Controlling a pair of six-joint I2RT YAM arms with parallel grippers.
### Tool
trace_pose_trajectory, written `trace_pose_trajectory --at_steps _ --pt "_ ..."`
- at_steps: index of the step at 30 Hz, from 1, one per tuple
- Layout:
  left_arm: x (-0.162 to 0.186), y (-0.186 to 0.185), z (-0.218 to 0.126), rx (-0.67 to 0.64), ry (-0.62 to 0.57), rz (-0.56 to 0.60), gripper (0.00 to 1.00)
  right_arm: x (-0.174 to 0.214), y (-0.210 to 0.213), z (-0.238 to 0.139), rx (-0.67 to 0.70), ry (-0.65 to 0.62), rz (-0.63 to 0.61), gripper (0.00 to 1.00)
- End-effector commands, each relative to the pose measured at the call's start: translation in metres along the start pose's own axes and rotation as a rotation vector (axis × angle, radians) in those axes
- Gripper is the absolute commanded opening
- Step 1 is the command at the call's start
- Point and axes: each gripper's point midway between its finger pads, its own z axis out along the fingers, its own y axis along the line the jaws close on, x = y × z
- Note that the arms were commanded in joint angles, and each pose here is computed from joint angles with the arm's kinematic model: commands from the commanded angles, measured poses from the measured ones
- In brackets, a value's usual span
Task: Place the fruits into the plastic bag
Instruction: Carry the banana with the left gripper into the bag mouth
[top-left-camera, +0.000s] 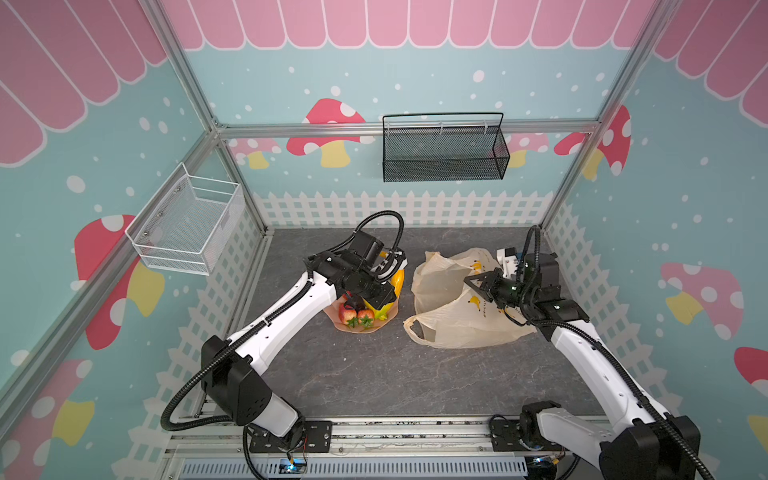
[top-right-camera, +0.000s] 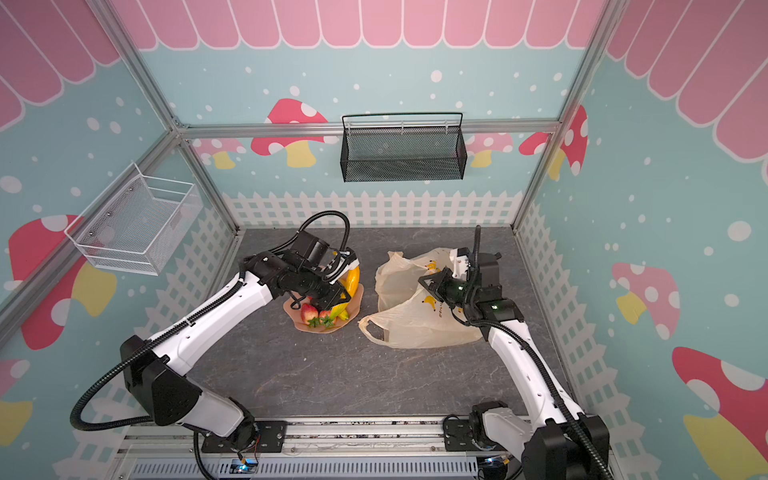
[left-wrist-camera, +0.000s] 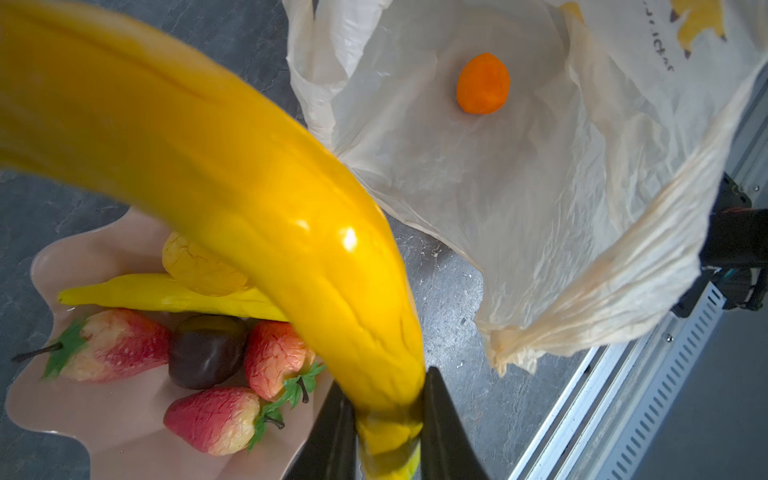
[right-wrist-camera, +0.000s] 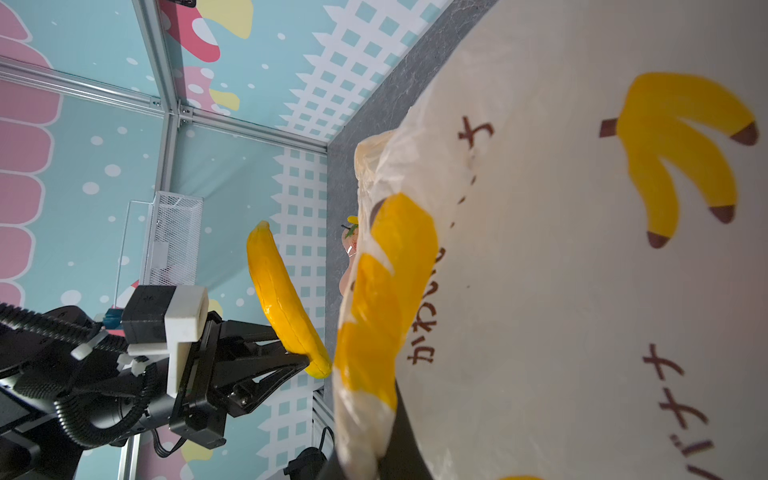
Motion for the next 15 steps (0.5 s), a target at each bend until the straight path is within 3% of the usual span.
trace_pose_trajectory --at_steps 1,15 --pt "0.009 -0.015 0.005 0.039 0.019 0.116 0.0 0.002 -0.005 0.002 0.011 0.013 0.003 0.0" --pt "0.023 -0.055 0.058 0.084 0.154 0.198 0.0 0.002 -0.003 0.004 0.002 0.027 0.003 0.0"
